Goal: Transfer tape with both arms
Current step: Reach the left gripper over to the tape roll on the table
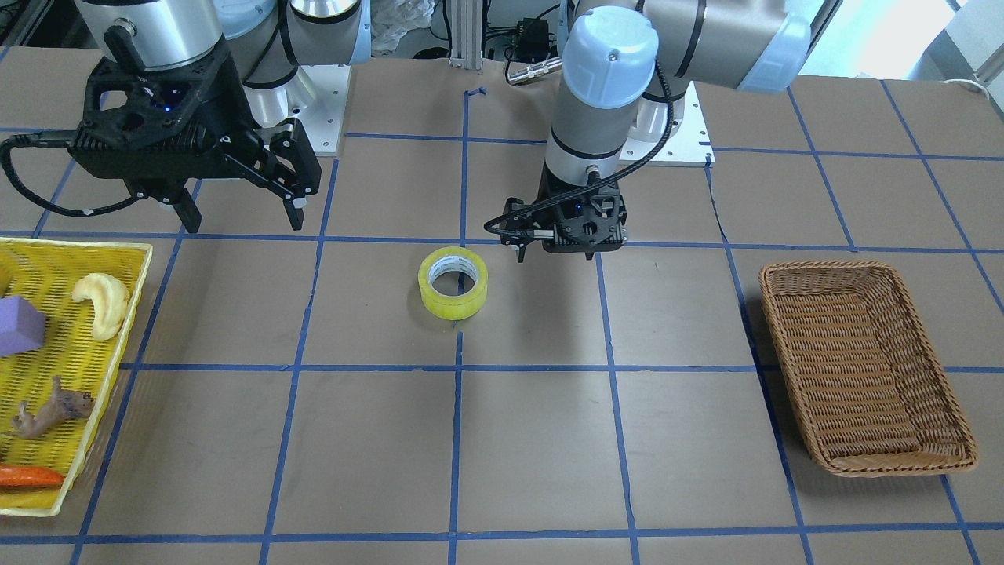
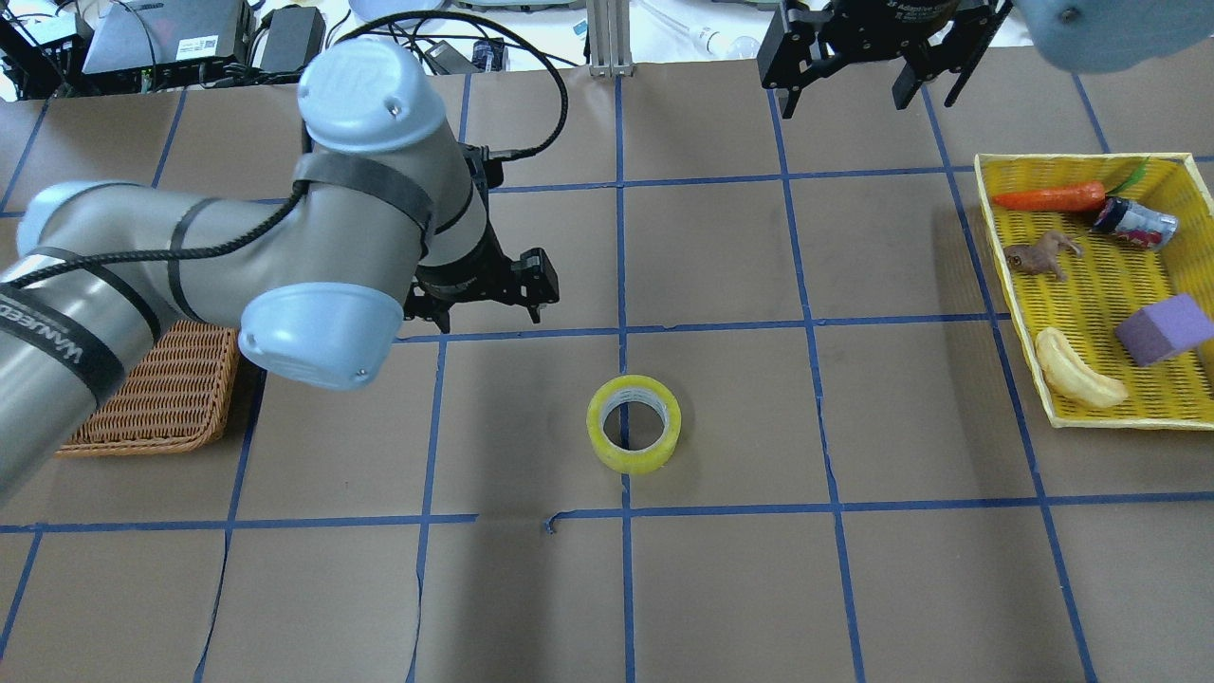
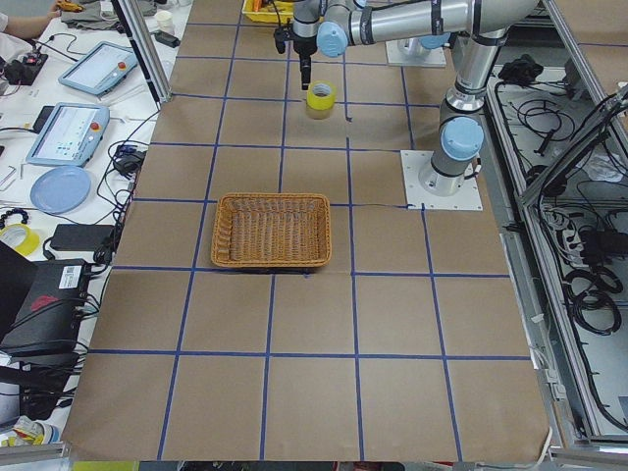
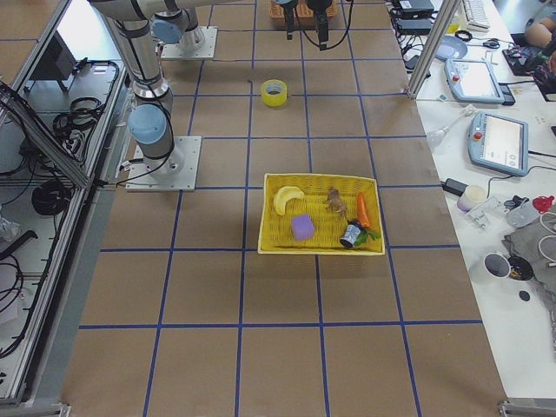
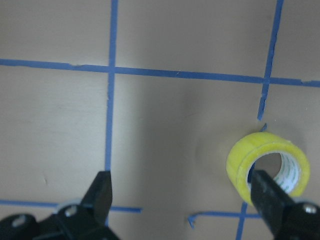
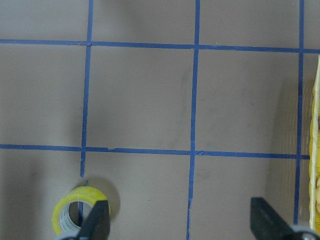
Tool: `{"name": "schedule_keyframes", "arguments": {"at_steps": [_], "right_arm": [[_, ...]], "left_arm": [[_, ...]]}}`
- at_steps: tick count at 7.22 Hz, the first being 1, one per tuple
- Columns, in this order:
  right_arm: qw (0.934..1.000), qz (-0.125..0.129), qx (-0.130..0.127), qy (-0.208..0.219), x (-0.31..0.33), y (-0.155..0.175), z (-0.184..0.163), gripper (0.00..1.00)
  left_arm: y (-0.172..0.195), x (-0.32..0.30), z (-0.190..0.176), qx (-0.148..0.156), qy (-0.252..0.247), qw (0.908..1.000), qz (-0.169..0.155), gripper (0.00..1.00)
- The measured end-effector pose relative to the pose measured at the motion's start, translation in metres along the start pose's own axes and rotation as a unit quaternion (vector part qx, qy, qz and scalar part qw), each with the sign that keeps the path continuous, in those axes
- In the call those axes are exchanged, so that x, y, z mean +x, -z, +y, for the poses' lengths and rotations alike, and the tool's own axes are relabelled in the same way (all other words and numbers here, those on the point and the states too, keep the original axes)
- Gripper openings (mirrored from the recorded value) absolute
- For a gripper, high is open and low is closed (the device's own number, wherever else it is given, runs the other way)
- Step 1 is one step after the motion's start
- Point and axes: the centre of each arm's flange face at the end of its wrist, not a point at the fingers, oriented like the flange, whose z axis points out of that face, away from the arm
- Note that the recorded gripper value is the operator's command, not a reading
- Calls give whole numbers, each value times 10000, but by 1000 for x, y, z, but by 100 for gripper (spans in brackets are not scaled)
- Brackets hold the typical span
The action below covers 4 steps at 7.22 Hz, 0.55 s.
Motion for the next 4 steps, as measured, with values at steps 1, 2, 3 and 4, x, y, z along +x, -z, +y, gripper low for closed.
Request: {"name": "schedule_keyframes", "arguments": {"at_steps": [1,2,3,4], "right_arm": [[10000,0,-1,-4,0,0,0,100],[10000,0,1,-1,0,0,1,100],[10000,2,-5,12,0,0,2,100],[10000,1,-9,26,0,0,2,100]], "left_arm": [[-27,12,10,-135,-97,9999,-44,100],[-47,23,17,-265,-193,9994,-91,100],[-63,34,20,-328,-286,9990,-114,100],[-78,42,21,-335,-350,9988,-114,100]]}}
